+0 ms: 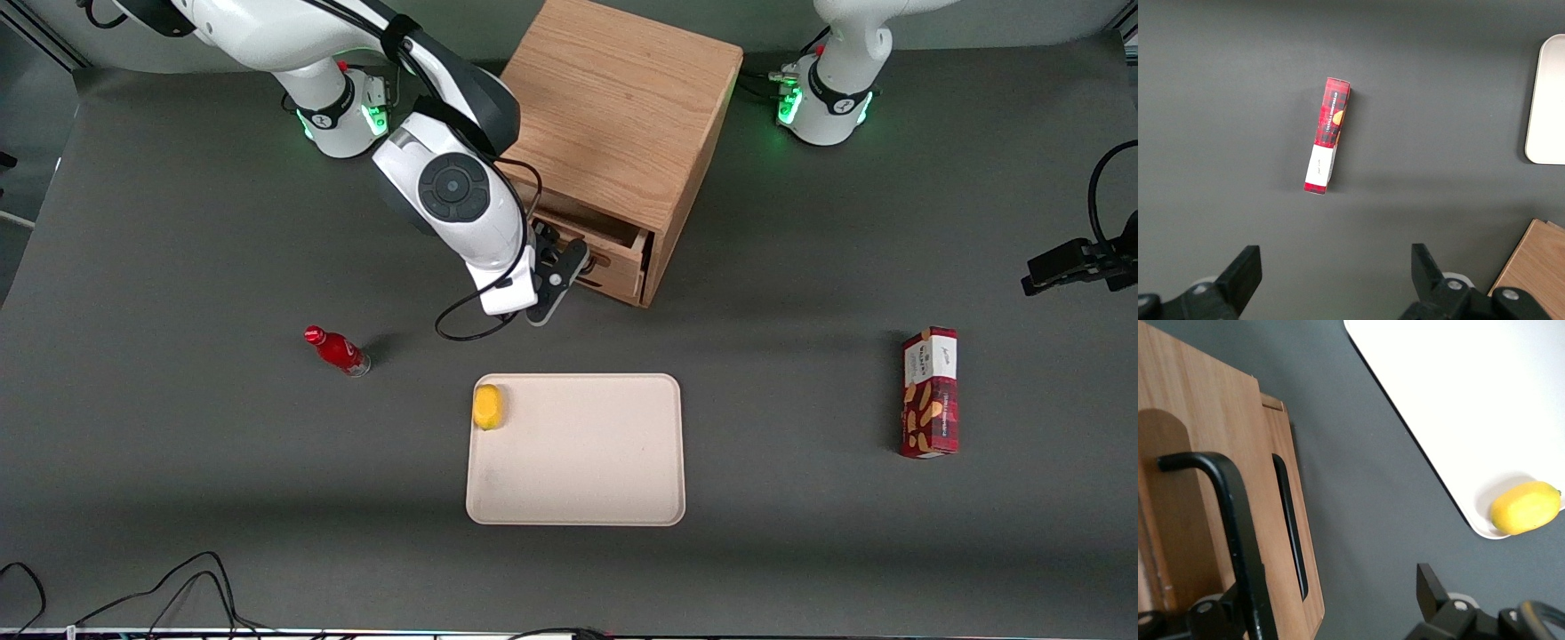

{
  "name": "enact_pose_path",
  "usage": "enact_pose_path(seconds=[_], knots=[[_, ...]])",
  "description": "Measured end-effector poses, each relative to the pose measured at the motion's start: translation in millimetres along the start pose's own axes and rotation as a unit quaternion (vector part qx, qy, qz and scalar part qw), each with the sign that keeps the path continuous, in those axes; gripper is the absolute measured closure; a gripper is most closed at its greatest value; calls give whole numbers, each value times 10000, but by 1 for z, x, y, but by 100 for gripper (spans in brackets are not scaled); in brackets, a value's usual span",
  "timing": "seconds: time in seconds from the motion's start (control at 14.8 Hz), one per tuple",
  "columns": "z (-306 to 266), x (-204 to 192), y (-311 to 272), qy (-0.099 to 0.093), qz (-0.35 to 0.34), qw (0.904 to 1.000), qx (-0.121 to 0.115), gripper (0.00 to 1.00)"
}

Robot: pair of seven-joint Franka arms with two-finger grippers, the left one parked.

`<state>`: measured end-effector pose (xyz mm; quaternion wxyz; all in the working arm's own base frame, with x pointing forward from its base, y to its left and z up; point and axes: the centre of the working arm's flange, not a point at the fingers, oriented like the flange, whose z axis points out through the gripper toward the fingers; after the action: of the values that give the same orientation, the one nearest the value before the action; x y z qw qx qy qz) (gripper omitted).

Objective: Open upper drawer
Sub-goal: 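Pull the upper drawer outward by its handle with the right gripper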

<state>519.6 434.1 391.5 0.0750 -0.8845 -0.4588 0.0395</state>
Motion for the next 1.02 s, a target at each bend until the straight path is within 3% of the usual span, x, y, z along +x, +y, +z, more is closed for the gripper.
enact_pose_path(seconds=[1.02], knots=[[-4, 0, 50, 113, 349, 9993, -58, 0]])
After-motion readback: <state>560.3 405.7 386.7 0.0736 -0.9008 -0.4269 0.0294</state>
